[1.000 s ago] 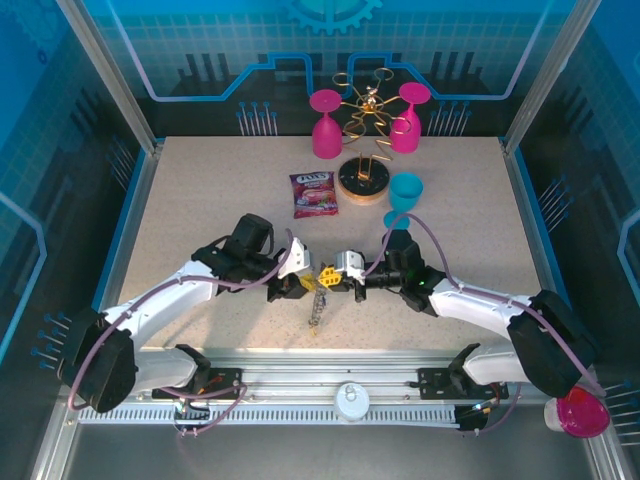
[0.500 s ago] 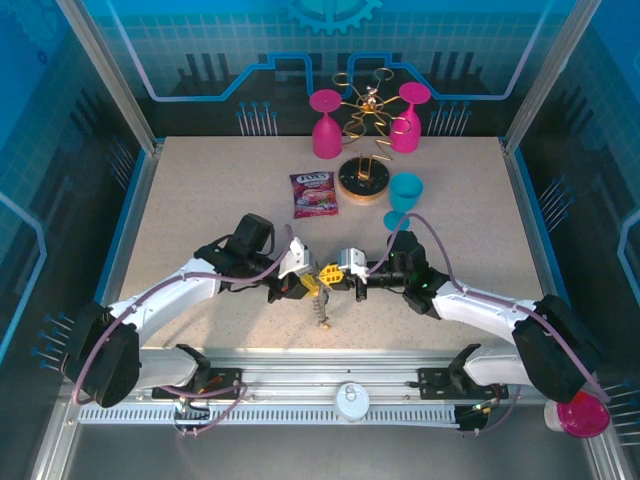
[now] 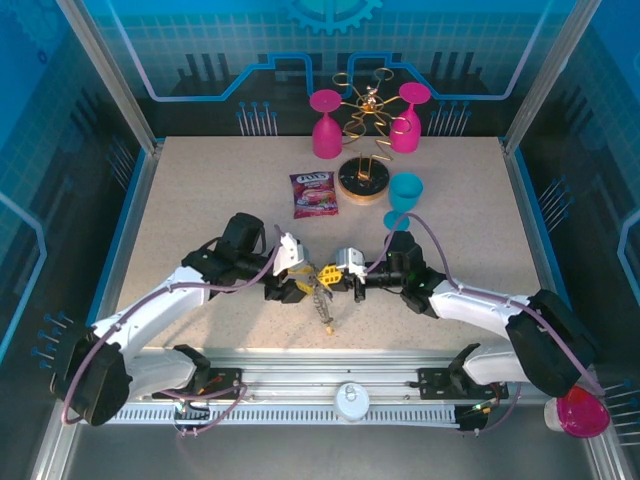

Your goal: Put the keys on the keyring

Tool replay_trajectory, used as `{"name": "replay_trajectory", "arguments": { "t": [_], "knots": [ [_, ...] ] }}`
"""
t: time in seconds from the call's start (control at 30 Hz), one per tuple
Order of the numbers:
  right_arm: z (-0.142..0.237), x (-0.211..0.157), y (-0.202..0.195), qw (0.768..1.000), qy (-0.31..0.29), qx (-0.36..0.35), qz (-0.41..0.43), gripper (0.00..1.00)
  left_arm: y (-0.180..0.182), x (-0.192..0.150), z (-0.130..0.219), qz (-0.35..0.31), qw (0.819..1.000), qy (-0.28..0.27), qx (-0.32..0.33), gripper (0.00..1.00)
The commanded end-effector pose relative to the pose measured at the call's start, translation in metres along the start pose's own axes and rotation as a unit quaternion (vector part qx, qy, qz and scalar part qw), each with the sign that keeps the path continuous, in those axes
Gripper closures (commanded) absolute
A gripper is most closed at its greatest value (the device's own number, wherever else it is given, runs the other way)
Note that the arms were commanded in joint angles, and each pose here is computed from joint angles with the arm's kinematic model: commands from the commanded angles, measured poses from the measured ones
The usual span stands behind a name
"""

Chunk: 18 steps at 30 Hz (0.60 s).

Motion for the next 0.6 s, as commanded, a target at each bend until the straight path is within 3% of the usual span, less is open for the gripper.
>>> {"name": "replay_trajectory", "arguments": {
  "t": [0.0, 0.57],
  "knots": [
    [0.0, 0.007, -0.007, 1.0, -0.005, -0.007, 0.025, 1.0, 0.002, 0.003, 0.005, -0.022, 1.0, 0.0, 0.014, 0.45],
    [-0.006, 0.014, -0.007, 1.0, -0.009, -0.002, 0.023, 1.0, -0.002, 0.012, -0.008, -0.039, 0.999, 0.002, -0.024, 0.63]
  ]
}}
Point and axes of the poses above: each hand's point on the last joint's axis, 136 mm out from that joint toward the fingers, its own z axis back along the fingers, its own y axis along the line the jaws close on, x = y × z, the point moved 1 cm from there along z, back along the fingers, and after that the axes turned 12 degrees about z, right-handed, at the moved point
